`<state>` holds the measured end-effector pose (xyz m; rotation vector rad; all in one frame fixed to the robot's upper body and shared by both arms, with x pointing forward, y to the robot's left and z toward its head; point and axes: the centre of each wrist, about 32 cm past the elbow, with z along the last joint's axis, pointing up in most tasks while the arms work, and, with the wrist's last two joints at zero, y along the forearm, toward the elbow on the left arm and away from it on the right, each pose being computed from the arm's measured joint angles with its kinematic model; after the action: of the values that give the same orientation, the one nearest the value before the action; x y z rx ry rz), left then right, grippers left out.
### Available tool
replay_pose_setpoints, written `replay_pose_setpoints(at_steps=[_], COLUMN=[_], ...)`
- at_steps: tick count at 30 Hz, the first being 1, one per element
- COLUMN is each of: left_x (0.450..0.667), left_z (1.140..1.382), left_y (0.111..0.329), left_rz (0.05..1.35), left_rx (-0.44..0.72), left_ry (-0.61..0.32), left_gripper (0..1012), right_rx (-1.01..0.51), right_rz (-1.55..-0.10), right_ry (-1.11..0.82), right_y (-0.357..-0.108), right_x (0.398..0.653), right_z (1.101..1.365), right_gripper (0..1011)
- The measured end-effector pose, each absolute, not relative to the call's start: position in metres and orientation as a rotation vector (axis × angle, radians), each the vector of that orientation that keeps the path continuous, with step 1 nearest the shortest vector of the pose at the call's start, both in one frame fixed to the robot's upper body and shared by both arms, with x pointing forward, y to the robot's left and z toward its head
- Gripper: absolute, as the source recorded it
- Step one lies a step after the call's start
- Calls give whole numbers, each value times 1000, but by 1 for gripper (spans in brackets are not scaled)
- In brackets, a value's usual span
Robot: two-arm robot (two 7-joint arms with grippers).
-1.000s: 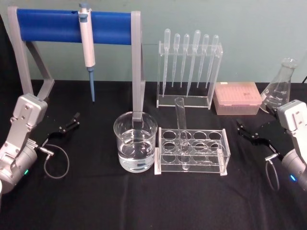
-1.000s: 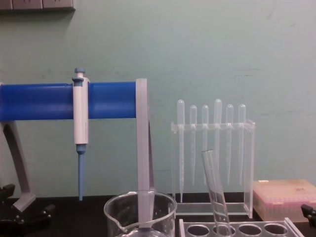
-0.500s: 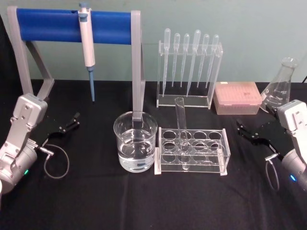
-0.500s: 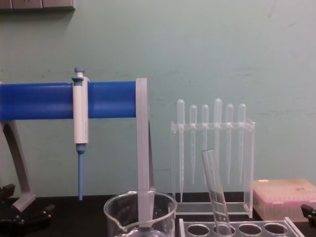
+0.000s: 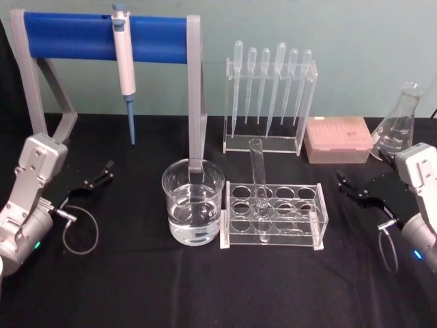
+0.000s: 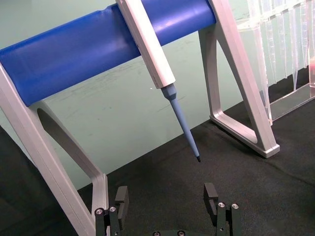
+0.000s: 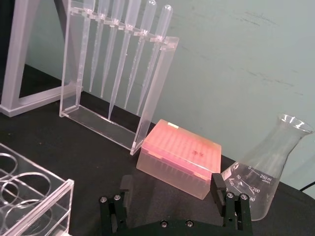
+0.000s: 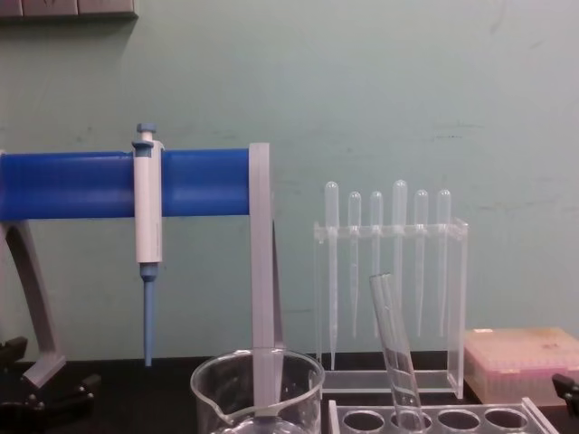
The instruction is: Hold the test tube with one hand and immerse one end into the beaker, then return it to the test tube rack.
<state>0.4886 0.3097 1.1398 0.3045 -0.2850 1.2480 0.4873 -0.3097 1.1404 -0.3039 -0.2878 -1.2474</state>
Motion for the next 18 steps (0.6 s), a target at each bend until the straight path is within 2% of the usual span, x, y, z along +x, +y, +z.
replay_pose_setpoints(at_steps=[7, 18], left_x=[489, 489], left_z=[1140, 1140], left_y=[310, 310], left_rz=[1248, 1248], left_rx=[304, 304], left_ry=[-285, -285], left_gripper=[1000, 1000], right_rx=[-307, -267], right_rz=[-1245, -1157], right_ry=[-314, -304], right_y=[-313, -309], right_x=[470, 411], right_z=[1144, 1163], right_gripper=[1002, 1003])
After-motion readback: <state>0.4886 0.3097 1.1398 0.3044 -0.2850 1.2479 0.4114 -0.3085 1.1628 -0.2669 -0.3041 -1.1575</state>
